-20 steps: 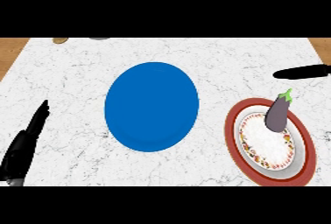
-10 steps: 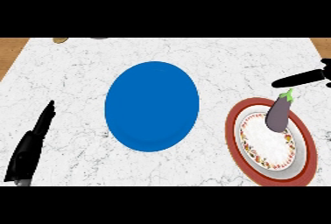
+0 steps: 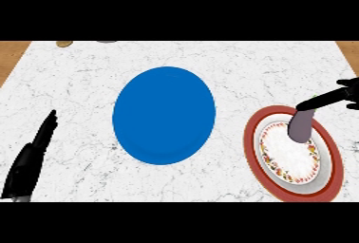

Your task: Pick the eggplant from the plate and place it in the plate

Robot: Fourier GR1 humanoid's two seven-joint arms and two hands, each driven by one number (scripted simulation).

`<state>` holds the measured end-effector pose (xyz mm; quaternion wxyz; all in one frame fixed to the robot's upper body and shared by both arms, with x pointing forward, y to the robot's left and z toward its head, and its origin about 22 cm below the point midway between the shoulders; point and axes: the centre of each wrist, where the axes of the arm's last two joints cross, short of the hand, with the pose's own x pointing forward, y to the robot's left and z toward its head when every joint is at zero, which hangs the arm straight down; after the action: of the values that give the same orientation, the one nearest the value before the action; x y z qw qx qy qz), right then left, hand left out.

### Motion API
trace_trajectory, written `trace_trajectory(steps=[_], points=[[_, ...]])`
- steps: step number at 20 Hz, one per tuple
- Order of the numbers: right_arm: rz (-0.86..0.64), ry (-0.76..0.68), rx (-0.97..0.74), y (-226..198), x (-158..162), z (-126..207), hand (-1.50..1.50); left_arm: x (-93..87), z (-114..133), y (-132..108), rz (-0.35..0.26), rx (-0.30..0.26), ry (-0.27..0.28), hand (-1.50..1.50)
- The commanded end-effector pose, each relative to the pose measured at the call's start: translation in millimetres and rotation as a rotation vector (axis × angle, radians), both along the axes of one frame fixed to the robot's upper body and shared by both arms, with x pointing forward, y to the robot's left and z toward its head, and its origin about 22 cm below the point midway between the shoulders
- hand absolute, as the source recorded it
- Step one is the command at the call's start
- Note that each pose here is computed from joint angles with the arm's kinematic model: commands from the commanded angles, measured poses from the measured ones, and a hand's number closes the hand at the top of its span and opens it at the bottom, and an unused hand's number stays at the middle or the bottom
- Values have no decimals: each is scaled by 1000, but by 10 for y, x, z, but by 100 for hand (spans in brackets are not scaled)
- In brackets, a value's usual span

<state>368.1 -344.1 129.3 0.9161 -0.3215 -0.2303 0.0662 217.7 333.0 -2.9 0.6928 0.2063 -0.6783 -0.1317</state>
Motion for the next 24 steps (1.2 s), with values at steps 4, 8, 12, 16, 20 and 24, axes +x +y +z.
trace_trajectory(steps=[4, 8, 12, 16, 20, 24], points=[[50, 151, 71, -129, 36, -254, -150, 57, 4, 127, 6, 7, 3, 0], [48, 172, 86, 96, 62, -233, -150, -28, 57, -42, 9, 21, -6, 0], [49, 200, 91, 173, 53, -533, -150, 61, 34, 118, 10, 14, -8, 0], [38, 187, 99, 224, 78, -599, -150, -27, -139, -70, 10, 14, -14, 0], [32, 197, 99, 59, 90, -531, -150, 25, 39, 90, -3, 18, -2, 0], [36, 117, 114, 159, 60, -670, 150, -121, -48, 89, 2, 13, -11, 0]])
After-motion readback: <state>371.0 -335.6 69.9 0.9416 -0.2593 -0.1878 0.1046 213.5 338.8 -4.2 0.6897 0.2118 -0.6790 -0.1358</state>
